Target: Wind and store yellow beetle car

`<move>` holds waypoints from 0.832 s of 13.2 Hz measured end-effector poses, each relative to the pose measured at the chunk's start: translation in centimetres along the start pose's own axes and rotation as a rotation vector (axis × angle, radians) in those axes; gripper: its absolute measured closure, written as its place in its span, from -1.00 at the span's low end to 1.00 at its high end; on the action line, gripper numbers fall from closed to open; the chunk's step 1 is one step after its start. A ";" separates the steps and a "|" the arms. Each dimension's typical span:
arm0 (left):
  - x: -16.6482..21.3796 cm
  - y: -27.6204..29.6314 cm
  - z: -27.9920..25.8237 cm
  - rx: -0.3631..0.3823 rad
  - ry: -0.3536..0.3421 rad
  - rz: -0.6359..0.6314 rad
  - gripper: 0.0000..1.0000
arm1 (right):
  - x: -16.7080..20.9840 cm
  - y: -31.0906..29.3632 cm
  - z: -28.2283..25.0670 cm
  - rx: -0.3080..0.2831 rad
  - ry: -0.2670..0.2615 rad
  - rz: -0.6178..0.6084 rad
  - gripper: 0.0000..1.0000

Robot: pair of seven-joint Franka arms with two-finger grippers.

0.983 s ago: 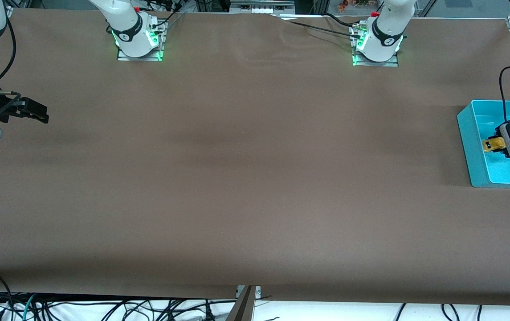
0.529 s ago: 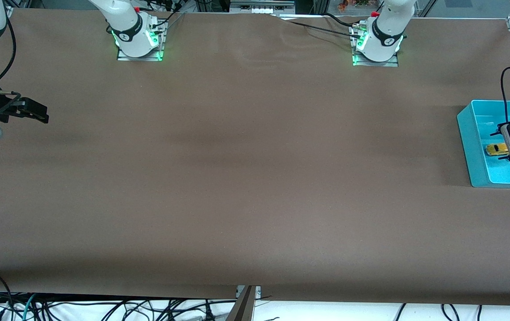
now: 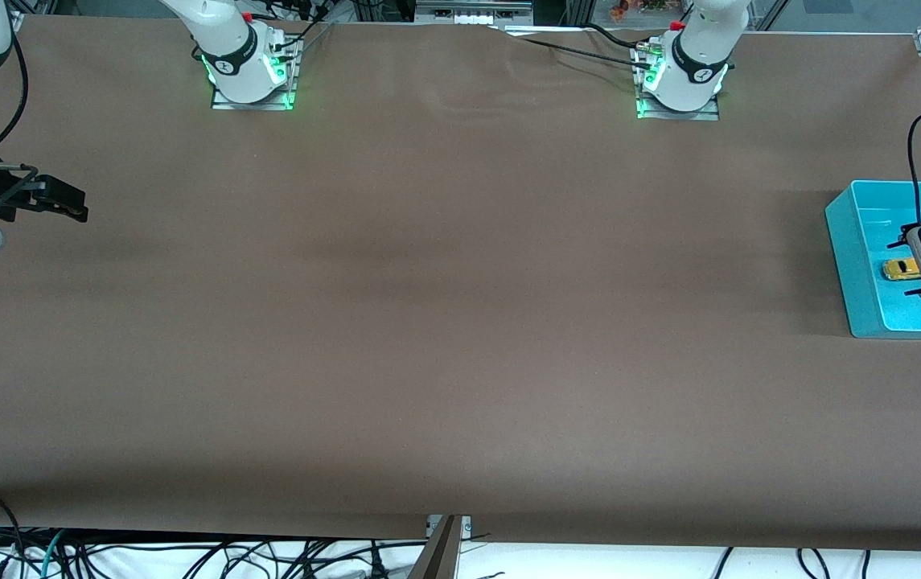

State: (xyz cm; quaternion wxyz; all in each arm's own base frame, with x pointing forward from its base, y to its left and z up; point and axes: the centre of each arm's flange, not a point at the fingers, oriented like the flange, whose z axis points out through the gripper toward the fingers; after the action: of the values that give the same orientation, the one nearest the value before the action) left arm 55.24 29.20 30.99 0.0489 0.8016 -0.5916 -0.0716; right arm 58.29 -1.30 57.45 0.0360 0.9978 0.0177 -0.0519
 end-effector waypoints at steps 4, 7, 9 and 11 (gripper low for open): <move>7.4 -0.1 -6.8 -0.056 -0.005 -0.092 -1.00 | 0.0 0.0 0.0 0.000 0.000 0.000 -1.00; 13.4 0.6 -14.0 -0.086 -0.007 -0.200 -1.00 | 0.0 0.0 -0.2 0.000 0.003 0.000 -1.00; 19.0 1.7 -17.9 -0.058 0.008 -0.288 -1.00 | 0.0 0.0 -0.2 0.000 0.005 0.000 -1.00; 24.3 3.3 -19.9 -0.054 0.014 -0.392 -1.00 | 0.0 0.0 -0.3 0.000 0.006 0.000 -1.00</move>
State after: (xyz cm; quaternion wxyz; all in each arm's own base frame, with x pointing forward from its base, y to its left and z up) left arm 62.63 4.94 49.70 0.0596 0.9003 -0.4217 -0.0899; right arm 58.33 -1.32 57.72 0.0361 0.9980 0.0179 -0.0490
